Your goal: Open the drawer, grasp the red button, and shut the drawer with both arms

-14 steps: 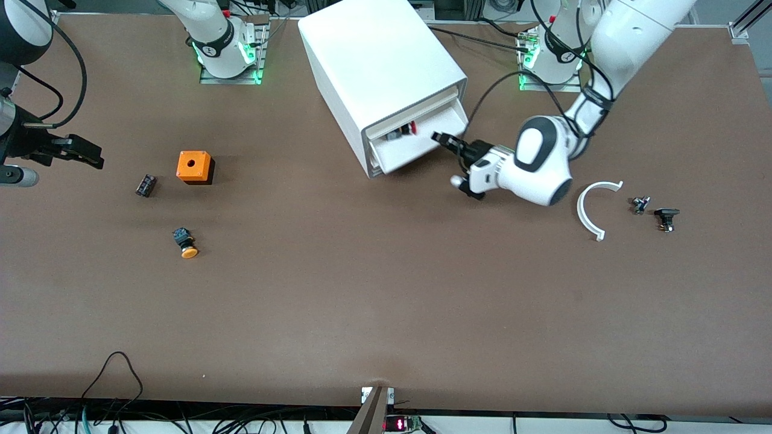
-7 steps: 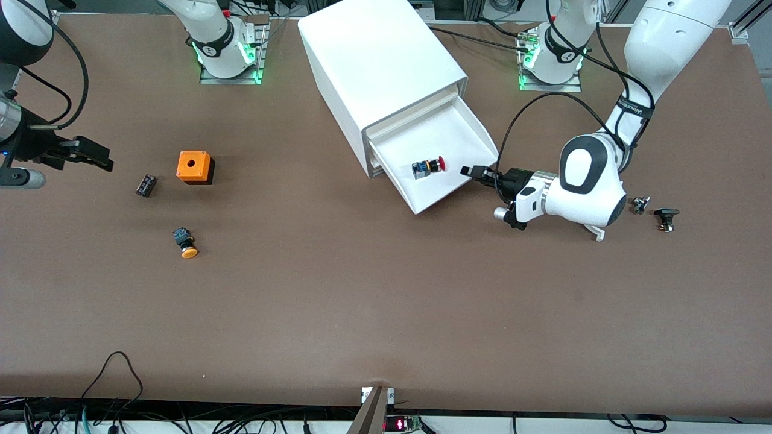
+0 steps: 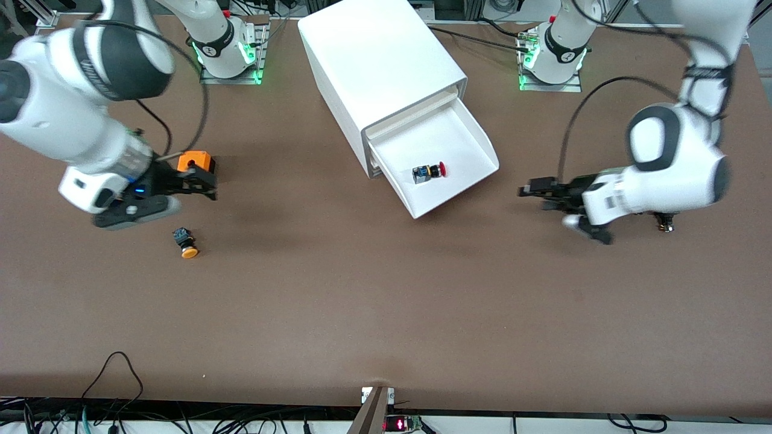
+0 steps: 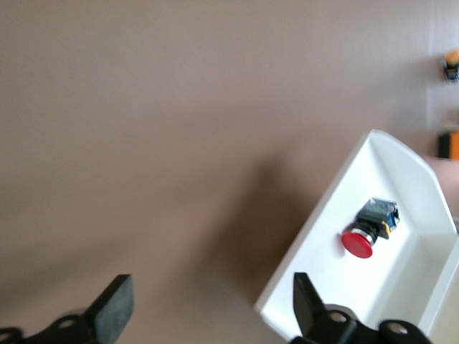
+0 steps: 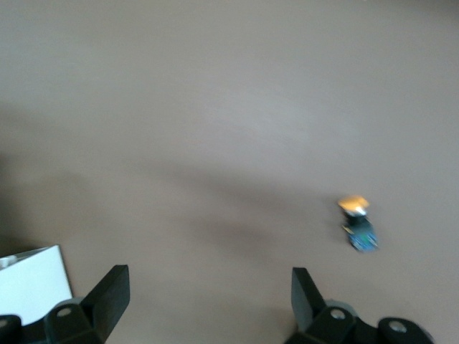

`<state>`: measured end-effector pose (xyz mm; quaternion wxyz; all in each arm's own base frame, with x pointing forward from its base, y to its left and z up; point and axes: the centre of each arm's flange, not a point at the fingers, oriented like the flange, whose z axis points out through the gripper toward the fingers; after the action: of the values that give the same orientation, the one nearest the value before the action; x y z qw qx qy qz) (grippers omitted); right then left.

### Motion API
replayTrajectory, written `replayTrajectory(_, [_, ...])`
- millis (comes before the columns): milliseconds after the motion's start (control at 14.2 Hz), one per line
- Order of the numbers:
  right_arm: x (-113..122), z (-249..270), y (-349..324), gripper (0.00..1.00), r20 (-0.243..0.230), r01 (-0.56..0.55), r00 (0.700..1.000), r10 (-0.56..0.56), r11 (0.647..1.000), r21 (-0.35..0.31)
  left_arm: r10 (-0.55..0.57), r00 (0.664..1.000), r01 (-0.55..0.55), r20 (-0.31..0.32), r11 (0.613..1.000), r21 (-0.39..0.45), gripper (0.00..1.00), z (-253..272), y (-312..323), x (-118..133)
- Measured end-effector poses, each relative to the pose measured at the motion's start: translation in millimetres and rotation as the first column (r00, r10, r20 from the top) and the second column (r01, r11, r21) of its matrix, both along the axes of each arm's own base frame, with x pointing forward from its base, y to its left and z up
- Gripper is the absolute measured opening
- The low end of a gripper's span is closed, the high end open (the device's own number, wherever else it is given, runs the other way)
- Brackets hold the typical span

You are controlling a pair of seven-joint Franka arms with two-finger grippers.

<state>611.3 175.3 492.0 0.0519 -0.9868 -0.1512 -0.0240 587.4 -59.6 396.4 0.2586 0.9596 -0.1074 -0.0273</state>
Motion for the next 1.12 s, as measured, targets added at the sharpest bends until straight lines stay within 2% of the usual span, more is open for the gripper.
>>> replayTrajectory(141, [0.3,-0.5,70.6,1.0,0.042,-0.103,0.994,0.102,0.995,0.018,-0.044,0.991,0.022,0.123,0.984,0.175,1.0,68.5,26.1,-12.3])
replayTrajectory(211, [-4.0,-1.5,112.6,1.0,0.068,-0.162,0.985,0.16,0.986,0.029,-0.069,0.986,0.027,0.152,0.964,0.264,1.0,95.6,29.8,-21.8])
replayTrajectory(351, [-18.9,-10.3,193.1,1.0,0.121,-0.281,0.954,0.274,0.959,0.045,-0.064,0.99,0.009,0.128,0.92,0.393,1.0,140.5,30.6,-45.3])
replayTrajectory(422, [-26.4,-17.7,225.7,1.0,0.149,-0.355,0.927,0.346,0.934,0.045,-0.036,0.993,-0.017,0.115,0.899,0.438,1.0,160.6,31.2,-54.3])
replayTrajectory(562, [-38.4,-38.2,270.8,1.0,0.172,-0.508,0.851,0.497,0.861,0.027,0.025,0.994,-0.075,0.106,0.866,0.494,1.0,183.1,33.0,-63.4])
replayTrajectory(773, [-64.5,-68.1,320.7,1.0,0.162,-0.676,0.727,0.667,0.737,0.001,0.13,0.988,-0.155,0.084,0.847,0.509,1.0,177.7,31.4,-63.1])
replayTrajectory(984, [-108.0,-70.0,367.8,1.0,0.169,-0.772,0.626,0.762,0.636,-0.009,0.15,0.987,-0.162,0.064,0.845,0.51,1.0,168.4,30.8,-59.1])
replayTrajectory(1124, [-128.1,-70.0,385.9,1.0,0.172,-0.825,0.554,0.815,0.565,-0.02,0.155,0.986,-0.165,0.062,0.845,0.51,1.0,167.2,31.0,-58.5])
